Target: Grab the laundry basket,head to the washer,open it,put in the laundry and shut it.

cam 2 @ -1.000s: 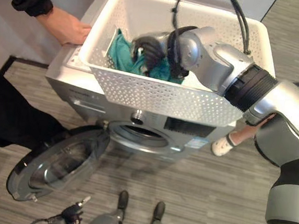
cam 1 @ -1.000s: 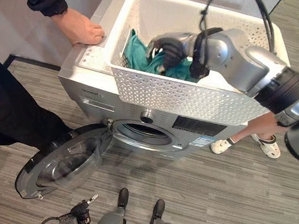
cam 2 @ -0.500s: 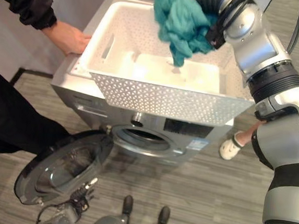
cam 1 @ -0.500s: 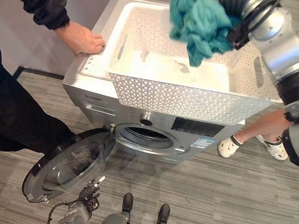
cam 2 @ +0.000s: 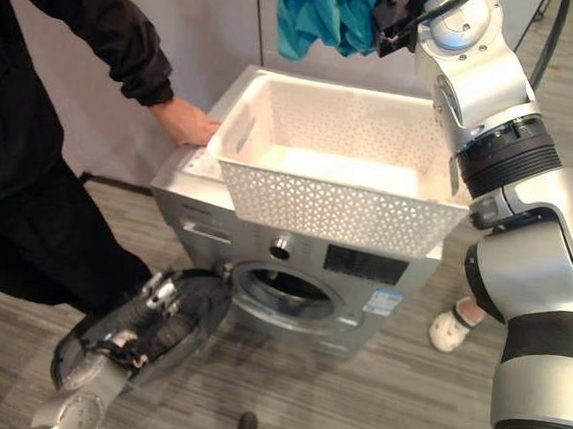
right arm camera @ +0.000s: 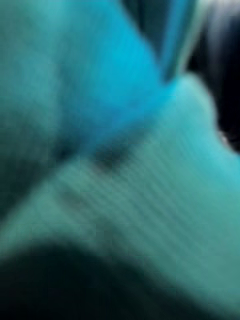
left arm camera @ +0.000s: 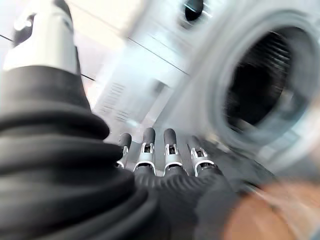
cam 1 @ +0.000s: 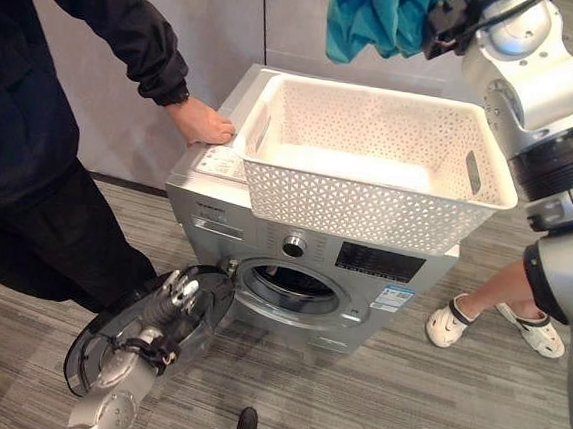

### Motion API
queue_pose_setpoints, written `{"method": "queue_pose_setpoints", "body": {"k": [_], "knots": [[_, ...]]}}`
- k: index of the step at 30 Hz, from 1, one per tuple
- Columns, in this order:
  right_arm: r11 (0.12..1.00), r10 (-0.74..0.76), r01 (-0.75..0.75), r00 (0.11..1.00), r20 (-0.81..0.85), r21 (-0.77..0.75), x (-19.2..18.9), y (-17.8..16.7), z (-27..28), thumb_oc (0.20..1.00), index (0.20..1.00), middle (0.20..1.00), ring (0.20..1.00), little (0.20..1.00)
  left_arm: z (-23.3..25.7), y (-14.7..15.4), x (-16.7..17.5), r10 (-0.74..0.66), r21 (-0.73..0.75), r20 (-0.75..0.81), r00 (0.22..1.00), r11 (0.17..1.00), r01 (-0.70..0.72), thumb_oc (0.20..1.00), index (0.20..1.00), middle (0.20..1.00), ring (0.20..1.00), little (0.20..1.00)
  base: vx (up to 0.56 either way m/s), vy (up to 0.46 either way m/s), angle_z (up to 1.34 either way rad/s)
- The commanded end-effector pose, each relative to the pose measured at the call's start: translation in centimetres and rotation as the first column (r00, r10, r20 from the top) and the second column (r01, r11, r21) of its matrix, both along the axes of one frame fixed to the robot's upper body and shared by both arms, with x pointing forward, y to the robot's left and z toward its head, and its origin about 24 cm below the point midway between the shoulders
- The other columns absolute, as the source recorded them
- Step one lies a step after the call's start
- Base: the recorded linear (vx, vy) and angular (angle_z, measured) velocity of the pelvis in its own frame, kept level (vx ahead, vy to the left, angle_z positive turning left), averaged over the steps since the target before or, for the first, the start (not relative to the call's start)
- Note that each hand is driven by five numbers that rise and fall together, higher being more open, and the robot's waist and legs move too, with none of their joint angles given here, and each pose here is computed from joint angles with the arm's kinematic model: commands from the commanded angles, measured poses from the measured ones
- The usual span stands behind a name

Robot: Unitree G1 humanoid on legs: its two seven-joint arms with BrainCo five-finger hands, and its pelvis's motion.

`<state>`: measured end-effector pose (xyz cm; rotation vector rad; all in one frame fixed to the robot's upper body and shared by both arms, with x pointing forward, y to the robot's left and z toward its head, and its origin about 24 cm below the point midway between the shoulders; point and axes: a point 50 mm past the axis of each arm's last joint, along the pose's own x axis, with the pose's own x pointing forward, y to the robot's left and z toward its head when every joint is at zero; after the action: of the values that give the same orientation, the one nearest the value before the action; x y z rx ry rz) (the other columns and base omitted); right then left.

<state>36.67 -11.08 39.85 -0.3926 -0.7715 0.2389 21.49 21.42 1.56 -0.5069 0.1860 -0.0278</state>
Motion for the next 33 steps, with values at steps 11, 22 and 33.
{"method": "queue_pose_setpoints", "body": {"k": [11,22,33], "knots": [[0.958,0.279,-0.265,0.950,0.143,-0.110,-4.7,1.1,-1.9,0.200,0.200,0.200,0.200,0.200,7.5,0.4,2.1,-0.116,0.001,0.327,0.938,0.993,0.122,1.000,1.000,1.000,1.000,1.000,-0.01,-0.006,0.10],[0.926,0.260,-0.228,0.963,0.070,-0.300,-6.3,0.4,-9.4,0.200,0.200,0.200,0.200,0.200,13.9,-4.8,3.9,-0.311,0.053,0.564,0.765,0.938,0.342,1.000,1.000,1.000,1.000,1.000,-0.01,0.002,0.04],[0.908,0.193,-0.155,0.979,0.059,-0.390,-5.9,0.8,-12.7,0.200,0.200,0.200,0.200,0.200,13.8,-8.5,4.2,-0.402,0.016,0.563,0.722,0.879,0.477,1.000,1.000,1.000,1.000,1.000,0.00,0.002,-0.04]]}}
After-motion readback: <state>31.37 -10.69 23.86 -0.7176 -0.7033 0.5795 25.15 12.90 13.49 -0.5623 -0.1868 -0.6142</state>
